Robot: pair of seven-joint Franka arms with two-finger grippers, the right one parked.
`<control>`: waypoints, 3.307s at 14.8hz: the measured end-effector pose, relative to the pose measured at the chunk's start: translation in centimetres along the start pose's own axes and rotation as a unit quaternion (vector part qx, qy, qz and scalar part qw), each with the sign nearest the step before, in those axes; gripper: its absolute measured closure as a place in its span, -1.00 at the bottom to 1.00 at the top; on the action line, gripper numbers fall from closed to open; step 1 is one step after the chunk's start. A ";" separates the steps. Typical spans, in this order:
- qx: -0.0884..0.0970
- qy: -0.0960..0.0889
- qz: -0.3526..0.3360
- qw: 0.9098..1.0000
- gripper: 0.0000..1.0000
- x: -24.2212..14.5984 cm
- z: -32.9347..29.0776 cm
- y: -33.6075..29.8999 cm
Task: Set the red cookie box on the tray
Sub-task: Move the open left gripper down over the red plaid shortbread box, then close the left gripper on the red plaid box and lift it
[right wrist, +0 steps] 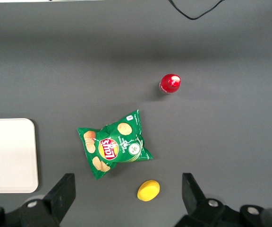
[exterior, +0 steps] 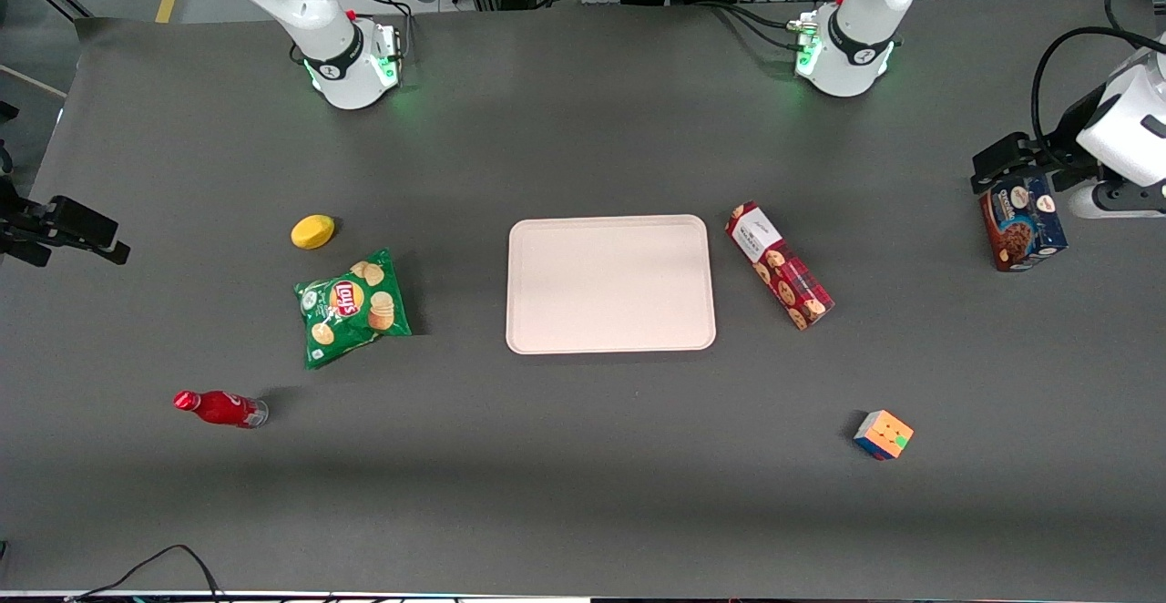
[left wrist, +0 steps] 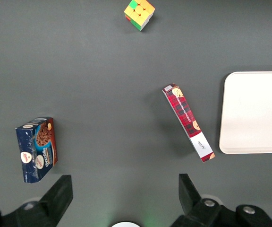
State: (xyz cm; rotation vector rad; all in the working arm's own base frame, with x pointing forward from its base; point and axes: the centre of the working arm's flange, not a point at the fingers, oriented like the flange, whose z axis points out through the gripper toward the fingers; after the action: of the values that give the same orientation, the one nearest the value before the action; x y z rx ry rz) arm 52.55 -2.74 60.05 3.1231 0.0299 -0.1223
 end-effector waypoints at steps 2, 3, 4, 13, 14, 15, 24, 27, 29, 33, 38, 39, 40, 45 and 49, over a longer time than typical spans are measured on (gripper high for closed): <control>0.000 -0.002 -0.002 1.000 -1.00 -0.1 0.0 0.3; 0.000 -0.004 -0.004 1.000 -1.00 -0.1 0.1 0.4; 0.000 -0.007 -0.009 1.000 -1.00 -0.1 0.2 0.7; -0.019 -0.048 -0.182 0.982 -1.00 -0.7 5.5 8.2; -0.017 -0.047 -0.195 0.980 -1.00 -0.9 6.6 8.9; -0.016 -0.044 -0.203 0.978 -1.00 -1.2 7.8 9.5; -0.014 0.009 -0.251 0.968 -1.00 -6.5 20.7 12.4; -0.020 0.029 -0.258 0.966 -1.00 -7.9 26.3 11.3; -0.018 0.022 -0.260 0.965 -1.00 -8.3 28.5 11.0; -0.022 0.016 -0.267 0.963 -1.00 -8.3 31.1 12.9; -0.042 0.025 -0.269 0.962 -1.00 -7.4 33.5 13.8; -0.045 0.026 -0.269 0.962 -1.00 -7.3 34.1 13.8; -0.047 0.025 -0.270 0.961 -1.00 -7.1 34.6 13.9; -0.060 0.017 -0.272 0.960 -1.00 -5.7 36.8 14.6; -0.068 0.014 -0.274 0.959 -1.00 -5.2 38.6 14.8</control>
State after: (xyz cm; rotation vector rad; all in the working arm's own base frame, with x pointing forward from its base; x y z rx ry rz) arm 44.63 -18.27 22.20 2.8839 0.8629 -0.0745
